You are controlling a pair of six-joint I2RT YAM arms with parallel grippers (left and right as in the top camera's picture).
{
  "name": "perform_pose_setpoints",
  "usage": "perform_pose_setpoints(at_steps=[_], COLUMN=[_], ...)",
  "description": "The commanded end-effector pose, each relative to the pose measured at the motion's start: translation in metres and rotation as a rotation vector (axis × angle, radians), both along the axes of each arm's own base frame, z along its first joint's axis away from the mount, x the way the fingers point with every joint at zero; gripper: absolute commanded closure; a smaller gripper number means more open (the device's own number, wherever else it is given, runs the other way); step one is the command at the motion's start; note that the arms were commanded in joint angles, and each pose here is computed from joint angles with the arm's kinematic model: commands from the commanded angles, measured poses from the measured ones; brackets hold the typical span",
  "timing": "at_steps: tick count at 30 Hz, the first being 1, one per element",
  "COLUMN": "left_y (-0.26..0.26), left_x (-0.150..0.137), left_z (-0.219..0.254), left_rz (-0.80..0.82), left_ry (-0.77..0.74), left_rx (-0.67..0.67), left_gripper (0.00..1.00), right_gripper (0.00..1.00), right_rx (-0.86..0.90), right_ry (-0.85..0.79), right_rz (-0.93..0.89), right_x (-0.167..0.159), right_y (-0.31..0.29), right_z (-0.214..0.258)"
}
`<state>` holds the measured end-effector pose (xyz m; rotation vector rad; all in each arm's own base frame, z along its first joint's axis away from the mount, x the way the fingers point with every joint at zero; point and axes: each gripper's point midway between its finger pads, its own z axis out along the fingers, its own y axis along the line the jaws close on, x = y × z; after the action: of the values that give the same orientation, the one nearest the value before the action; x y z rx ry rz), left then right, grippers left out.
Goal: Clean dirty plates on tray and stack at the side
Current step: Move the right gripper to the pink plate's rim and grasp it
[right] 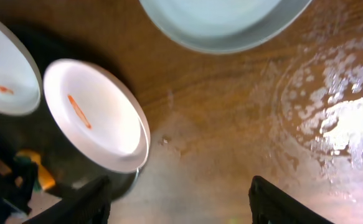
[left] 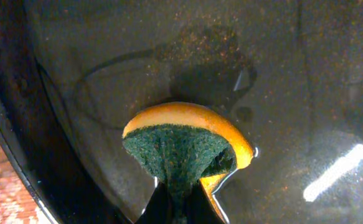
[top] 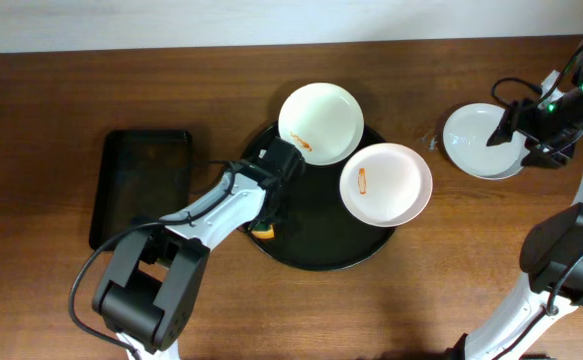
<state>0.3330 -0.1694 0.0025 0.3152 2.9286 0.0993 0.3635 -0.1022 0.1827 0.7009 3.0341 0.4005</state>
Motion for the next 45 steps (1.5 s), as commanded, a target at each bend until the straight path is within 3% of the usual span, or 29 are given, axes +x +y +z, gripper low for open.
perform_pose_setpoints(at_steps=[1,8,13,20,26,39,42,45], left_y=[0.033,0.03,0.028,0.028,0.043,0.045,0.045,0.044], left_x=[-0.028,-0.023,-0.021,-0.022,-0.027,-0.029,-0.028,-0.027], left_z=[-0.032,-0.032,-0.032,-0.032,-0.032,-0.032,-0.032,-0.032], left_rz=[0.012,0.017,0.017,0.017,0.047,0.046,0.046,0.046], left_ry=[0.114,0.096,0.085,0.094,0.131,0.142,0.139,0.135], left_rx=[0.117,0.101,0.094,0.092,0.11,0.117,0.114,0.112], left_gripper=[1.0,1.0,1.0,1.0,1.0,1.0,1.0,1.0], right_gripper=[0.23,0.23,0.23,0.24,0.36,0.47,0.61,0.64], right_rx=[-0.009,-0.041,-0.172,-0.154,-0.096,-0.098,-0.094,-0.095], right_ry=[-0.025,0.083,0.215,0.201,0.174,0.148,0.154,0.154], right_rz=[0.124,0.276,0.33,0.343,0.373,0.41,0.42,0.435], right_x=[0.0,-0.01,-0.025,-0.022,-0.022,-0.02,-0.023,-0.023], right_y=[0.021,0.067,0.081,0.09,0.103,0.118,0.122,0.126], right_z=[0.009,-0.014,-0.049,-0.102,-0.117,-0.135,-0.137,-0.137])
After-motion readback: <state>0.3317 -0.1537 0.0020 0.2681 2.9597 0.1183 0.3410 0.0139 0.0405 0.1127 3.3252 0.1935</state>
